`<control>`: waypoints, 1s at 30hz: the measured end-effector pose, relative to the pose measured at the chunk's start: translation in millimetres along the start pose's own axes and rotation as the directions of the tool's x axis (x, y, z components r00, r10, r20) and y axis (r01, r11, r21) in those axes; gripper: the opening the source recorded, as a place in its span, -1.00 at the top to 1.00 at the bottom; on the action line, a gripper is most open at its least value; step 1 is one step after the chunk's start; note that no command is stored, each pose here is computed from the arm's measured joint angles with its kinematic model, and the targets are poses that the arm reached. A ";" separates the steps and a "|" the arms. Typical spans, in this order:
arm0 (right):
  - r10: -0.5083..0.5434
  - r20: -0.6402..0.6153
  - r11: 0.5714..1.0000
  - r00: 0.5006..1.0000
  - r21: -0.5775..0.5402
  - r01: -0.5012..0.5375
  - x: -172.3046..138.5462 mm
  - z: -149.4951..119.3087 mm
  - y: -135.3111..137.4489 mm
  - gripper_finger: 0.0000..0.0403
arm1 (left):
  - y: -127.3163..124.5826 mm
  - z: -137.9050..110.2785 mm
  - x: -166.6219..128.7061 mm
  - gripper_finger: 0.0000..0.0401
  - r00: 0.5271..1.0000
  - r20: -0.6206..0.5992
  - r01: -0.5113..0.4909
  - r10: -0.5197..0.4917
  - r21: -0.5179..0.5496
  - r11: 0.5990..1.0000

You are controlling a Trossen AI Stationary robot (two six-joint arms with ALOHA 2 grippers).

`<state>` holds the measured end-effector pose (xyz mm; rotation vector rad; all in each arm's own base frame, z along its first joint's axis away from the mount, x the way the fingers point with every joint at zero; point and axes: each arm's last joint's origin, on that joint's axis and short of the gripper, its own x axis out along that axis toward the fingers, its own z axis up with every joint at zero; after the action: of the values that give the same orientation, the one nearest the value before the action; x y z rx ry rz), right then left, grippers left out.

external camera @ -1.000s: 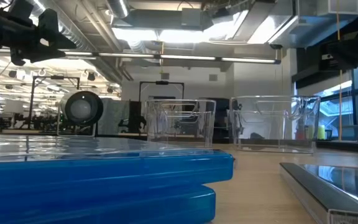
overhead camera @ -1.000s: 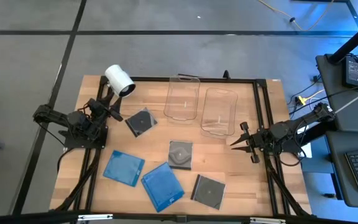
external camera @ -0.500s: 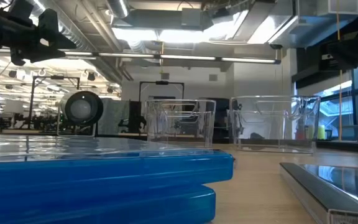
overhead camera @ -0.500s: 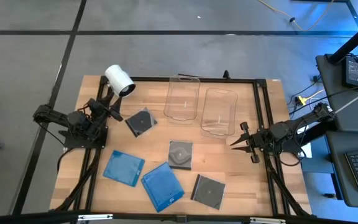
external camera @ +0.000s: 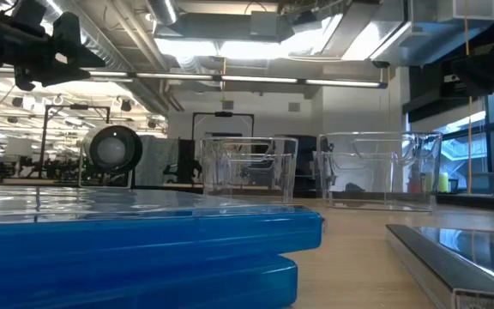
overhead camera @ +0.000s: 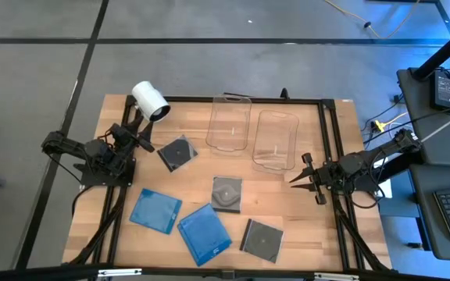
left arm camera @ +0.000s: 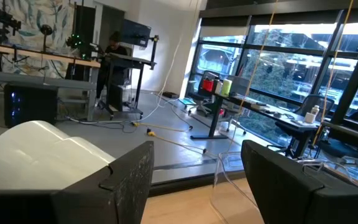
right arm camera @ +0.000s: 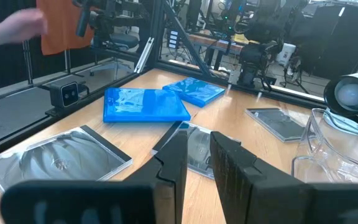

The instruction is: Pick & place jewel cases by type

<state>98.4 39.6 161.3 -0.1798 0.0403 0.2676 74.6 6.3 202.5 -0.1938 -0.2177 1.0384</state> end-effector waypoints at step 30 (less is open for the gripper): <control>-0.003 0.038 0.996 0.999 0.086 -0.001 -0.1 3.7 -0.5 0.63 | -4.4 -0.2 -0.2 -0.19 0.988 0.015 0.151 -0.151 -0.133 0.980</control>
<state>98.6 39.8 165.0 -0.0895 0.0137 0.2678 78.2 4.0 203.4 -0.2918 -0.3026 0.8740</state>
